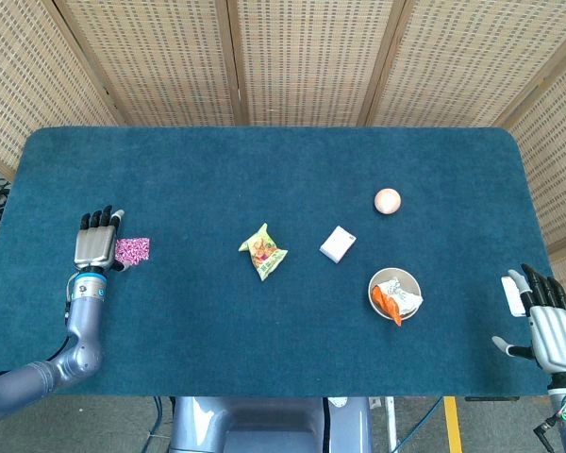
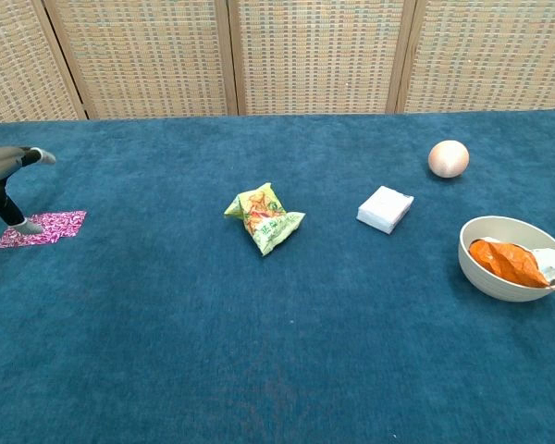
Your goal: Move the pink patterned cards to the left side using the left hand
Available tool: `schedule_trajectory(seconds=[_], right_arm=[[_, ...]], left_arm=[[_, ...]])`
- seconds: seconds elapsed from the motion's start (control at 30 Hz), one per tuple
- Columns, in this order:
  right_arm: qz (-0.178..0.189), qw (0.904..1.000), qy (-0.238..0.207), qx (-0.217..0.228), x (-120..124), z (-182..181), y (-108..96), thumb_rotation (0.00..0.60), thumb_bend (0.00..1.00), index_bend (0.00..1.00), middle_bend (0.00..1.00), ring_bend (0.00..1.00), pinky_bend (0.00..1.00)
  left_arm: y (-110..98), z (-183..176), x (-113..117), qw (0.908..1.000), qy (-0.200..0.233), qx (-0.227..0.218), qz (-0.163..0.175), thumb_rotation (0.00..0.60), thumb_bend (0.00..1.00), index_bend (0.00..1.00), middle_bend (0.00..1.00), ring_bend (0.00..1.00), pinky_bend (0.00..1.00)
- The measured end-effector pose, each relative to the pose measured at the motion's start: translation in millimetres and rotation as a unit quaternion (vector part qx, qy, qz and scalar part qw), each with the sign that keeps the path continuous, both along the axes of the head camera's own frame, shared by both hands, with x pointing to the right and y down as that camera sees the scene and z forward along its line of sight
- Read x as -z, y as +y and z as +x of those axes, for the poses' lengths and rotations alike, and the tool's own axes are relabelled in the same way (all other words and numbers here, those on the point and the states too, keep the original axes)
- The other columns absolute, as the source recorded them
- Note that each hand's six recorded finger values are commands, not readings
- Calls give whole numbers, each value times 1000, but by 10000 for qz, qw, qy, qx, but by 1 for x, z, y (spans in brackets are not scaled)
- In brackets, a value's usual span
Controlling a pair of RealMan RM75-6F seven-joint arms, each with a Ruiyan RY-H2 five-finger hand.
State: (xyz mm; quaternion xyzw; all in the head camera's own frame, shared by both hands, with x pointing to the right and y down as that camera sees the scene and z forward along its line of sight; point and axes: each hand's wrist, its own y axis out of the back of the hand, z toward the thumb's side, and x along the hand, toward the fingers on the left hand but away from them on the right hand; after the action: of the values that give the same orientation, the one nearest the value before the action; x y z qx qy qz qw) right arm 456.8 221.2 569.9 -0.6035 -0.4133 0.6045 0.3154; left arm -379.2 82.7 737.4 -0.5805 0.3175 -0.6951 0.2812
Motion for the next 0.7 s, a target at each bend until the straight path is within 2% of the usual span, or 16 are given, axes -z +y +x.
schedule_trajectory(seconds=[0.2, 0.3, 0.4, 0.53, 0.7], right_arm=[[177, 9998, 4, 93, 5, -3, -1, 600, 131, 0, 0, 0, 0], [245, 9996, 31, 104, 7, -2, -1, 600, 131, 0, 0, 0, 0], [295, 9995, 71, 111, 8, 0, -1, 600, 131, 0, 0, 0, 0], [474, 9985, 206, 176, 11, 0, -4, 600, 131, 0, 0, 0, 0], [621, 9974, 284, 236, 12, -2, -4, 600, 131, 0, 0, 0, 0]], left_arm=[[4, 14, 29, 9965, 317, -559, 530, 600, 191, 0, 0, 0, 0], [16, 18, 49, 9906, 362, -1016, 841, 600, 191, 0, 0, 0, 0], [37, 15, 72, 9841, 368, -1352, 1090, 600, 193, 0, 0, 0, 0], [75, -9, 97, 9821, 95, -1542, 1075, 600, 188, 0, 0, 0, 0], [110, -29, 111, 9831, -125, -1622, 844, 600, 193, 0, 0, 0, 0]])
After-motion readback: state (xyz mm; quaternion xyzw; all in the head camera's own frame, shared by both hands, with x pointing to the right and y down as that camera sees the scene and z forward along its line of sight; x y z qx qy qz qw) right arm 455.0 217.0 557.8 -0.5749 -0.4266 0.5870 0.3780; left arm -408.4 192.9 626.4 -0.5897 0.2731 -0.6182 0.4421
